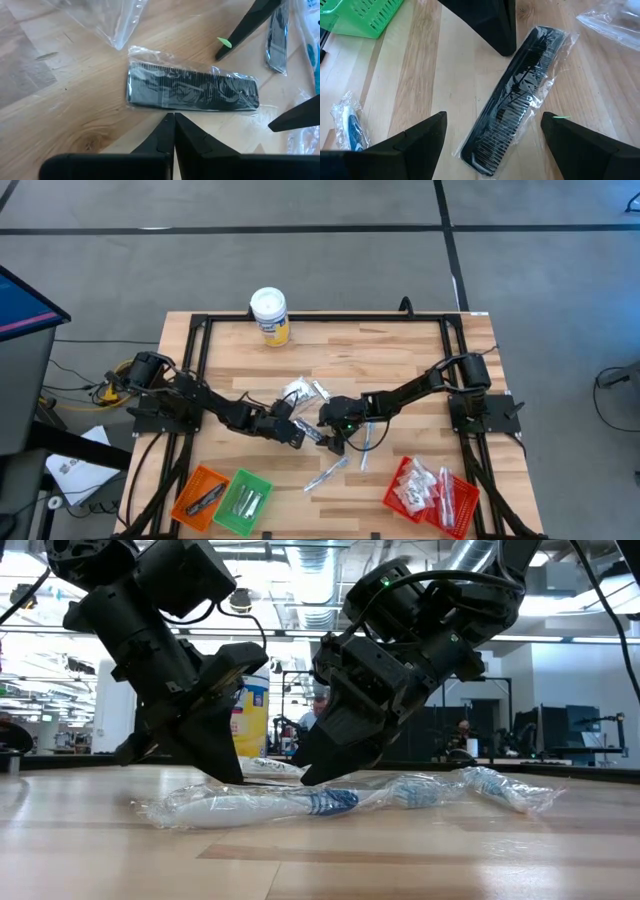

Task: Pick & Place Travel size toiletries
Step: Put the black comb into the orange basket

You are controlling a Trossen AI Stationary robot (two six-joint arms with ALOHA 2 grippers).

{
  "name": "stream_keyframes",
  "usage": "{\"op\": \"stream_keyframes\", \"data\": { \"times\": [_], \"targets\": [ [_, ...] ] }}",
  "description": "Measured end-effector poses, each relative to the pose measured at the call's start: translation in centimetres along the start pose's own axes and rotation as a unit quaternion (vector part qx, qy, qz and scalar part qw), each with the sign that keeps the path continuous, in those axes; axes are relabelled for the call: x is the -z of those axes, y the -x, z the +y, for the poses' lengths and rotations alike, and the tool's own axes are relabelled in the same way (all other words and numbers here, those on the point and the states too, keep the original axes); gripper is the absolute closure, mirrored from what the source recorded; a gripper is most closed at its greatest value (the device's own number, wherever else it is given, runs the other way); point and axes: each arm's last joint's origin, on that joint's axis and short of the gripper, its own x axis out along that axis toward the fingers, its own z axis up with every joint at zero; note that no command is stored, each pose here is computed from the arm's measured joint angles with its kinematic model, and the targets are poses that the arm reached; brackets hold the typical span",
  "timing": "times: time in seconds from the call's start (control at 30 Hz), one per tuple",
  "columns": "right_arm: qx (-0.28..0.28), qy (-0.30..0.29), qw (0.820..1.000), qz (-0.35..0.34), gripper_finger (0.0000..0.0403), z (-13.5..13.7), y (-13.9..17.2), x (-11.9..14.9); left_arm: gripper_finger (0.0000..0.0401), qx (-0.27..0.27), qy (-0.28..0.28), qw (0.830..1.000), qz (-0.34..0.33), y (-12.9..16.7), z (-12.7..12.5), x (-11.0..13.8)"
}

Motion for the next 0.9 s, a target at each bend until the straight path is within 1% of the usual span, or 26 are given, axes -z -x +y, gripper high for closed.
{"op": "stream_keyframes", "data": {
  "times": [0.27, 0.47, 0.63, 0.9],
  "targets": [
    [0.0, 0.001, 1.0, 0.001, 0.0081, 0.0, 0.0, 0.0, 0.0401, 0.012, -0.005, 1.0, -0.024, 0.7, -0.3, -0.3],
    [0.0, 0.001, 1.0, 0.001, 0.0081, 0.0, 0.0, 0.0, 0.0401, 0.01, -0.006, 0.999, -0.031, 0.7, -0.3, -0.4],
    [0.0, 0.001, 1.0, 0.001, 0.0081, 0.0, 0.0, 0.0, 0.0401, 0.005, 0.003, 0.999, -0.038, 0.6, -0.1, -1.0],
    [0.0, 0.001, 1.0, 0.001, 0.0081, 0.0, 0.0, 0.0, 0.0401, 0.004, -0.004, 1.0, -0.021, 0.0, 0.0, -1.0]
  ]
}}
